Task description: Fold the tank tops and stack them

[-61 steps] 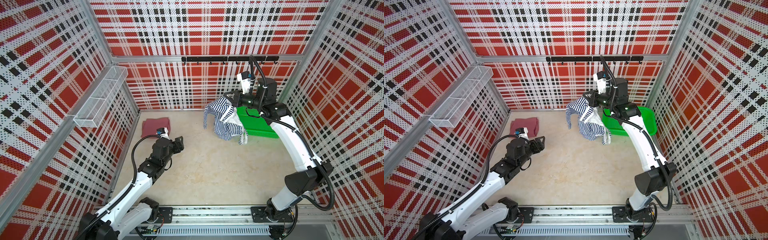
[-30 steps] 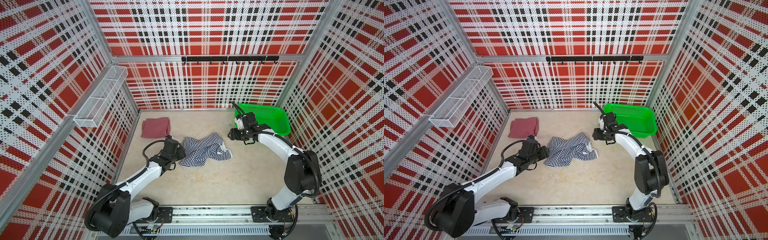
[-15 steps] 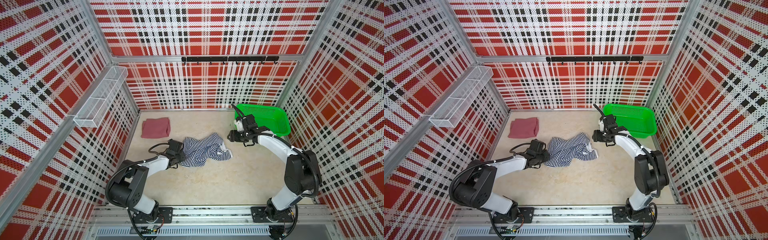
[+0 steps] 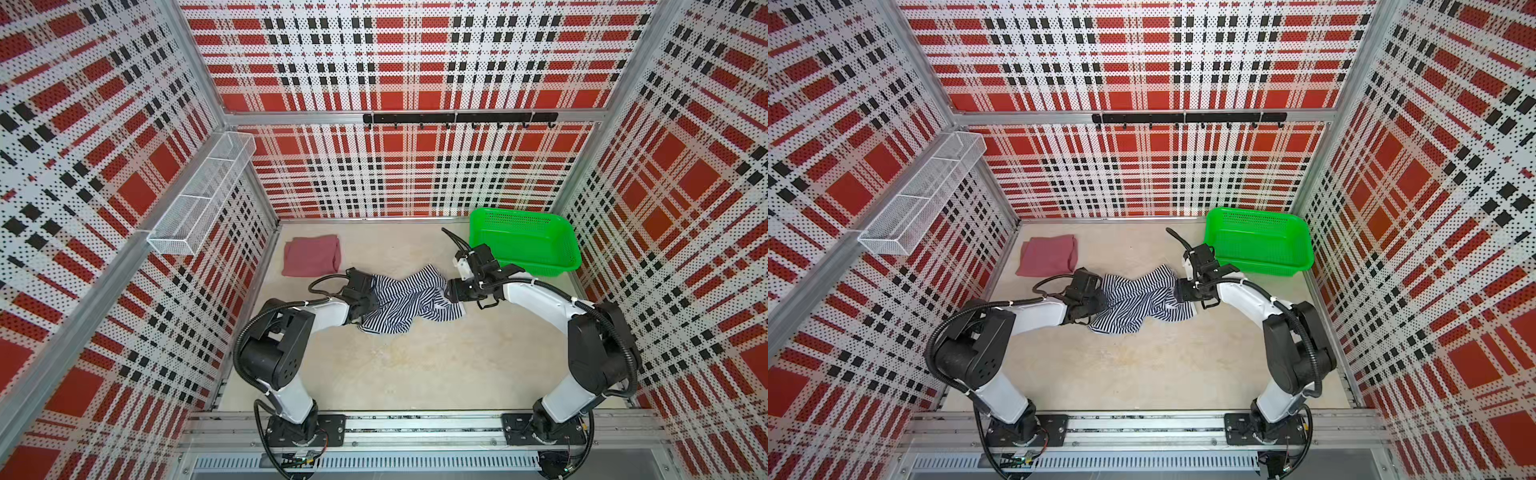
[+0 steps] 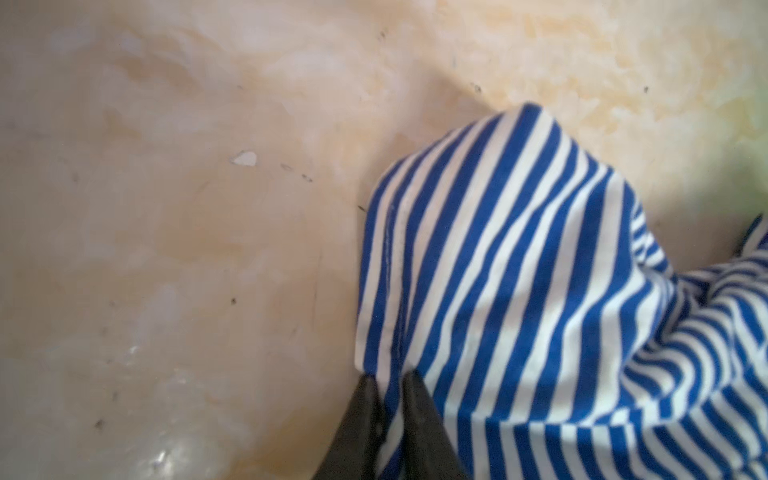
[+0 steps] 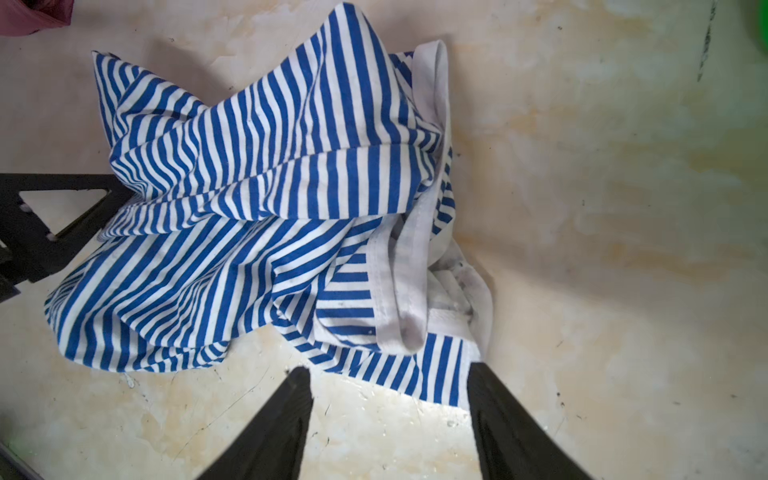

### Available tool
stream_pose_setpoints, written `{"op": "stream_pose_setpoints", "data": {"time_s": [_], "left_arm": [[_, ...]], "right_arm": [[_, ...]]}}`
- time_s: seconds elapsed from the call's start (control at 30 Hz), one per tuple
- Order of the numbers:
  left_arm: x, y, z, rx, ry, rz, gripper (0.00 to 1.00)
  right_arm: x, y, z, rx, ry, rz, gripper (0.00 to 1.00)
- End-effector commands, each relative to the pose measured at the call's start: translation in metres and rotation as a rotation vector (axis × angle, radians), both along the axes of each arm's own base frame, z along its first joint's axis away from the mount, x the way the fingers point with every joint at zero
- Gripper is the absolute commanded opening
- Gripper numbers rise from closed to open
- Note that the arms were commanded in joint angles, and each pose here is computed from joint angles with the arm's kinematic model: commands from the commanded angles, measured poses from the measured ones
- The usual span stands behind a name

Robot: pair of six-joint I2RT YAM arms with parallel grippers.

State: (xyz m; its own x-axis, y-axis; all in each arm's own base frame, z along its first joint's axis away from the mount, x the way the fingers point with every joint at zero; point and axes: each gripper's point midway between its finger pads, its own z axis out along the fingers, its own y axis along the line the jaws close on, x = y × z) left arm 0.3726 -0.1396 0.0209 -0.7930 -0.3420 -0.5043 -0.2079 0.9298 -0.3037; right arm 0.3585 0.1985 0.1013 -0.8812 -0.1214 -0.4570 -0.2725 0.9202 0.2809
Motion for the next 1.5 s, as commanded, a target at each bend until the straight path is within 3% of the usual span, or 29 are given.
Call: {"op": "stream_pose_setpoints", "data": {"time_s": [0.0,0.27,0.4,0.57,0.73,0.87,0.97,1.03,1.3,1.47], "left_arm": [[-0.005,0.002,-0.004,0.040,0.032,-0.020,0.01],[0.014,-0.001,0.079,0.065,-0.119,-0.083,0.00],[0.014,0.004,0.130,-0.001,-0.228,-0.063,0.00],[0.008,0.007,0.170,-0.091,-0.312,-0.054,0.00],[-0.001,-0.002,0.196,-0.234,-0.374,-0.071,0.00],[-0.005,0.001,0.214,-0.351,-0.439,-0.058,0.00],[-0.006,0.009,0.218,-0.415,-0.480,-0.027,0.00],[-0.007,0.012,0.217,-0.459,-0.501,-0.015,0.00],[0.003,0.021,0.212,-0.561,-0.547,0.023,0.00],[0.006,0.016,0.211,-0.583,-0.533,0.009,0.00]], "right_arm": [[0.001,0.008,0.013,0.025,-0.049,0.014,0.64],[-0.024,0.056,-0.037,0.003,0.036,0.077,0.60],[-0.015,0.057,-0.062,-0.010,0.049,0.017,0.42],[0.039,0.039,-0.083,-0.097,-0.028,-0.068,0.20],[0.126,0.025,-0.060,-0.041,-0.159,-0.155,0.19],[0.157,0.028,-0.007,0.002,-0.279,-0.152,0.26],[0.138,0.032,0.014,0.026,-0.240,-0.116,0.39],[0.107,0.041,0.015,0.050,-0.198,-0.068,0.45],[-0.029,0.088,-0.025,0.044,0.048,0.117,0.57],[-0.043,0.112,-0.064,0.026,0.119,0.121,0.56]]}}
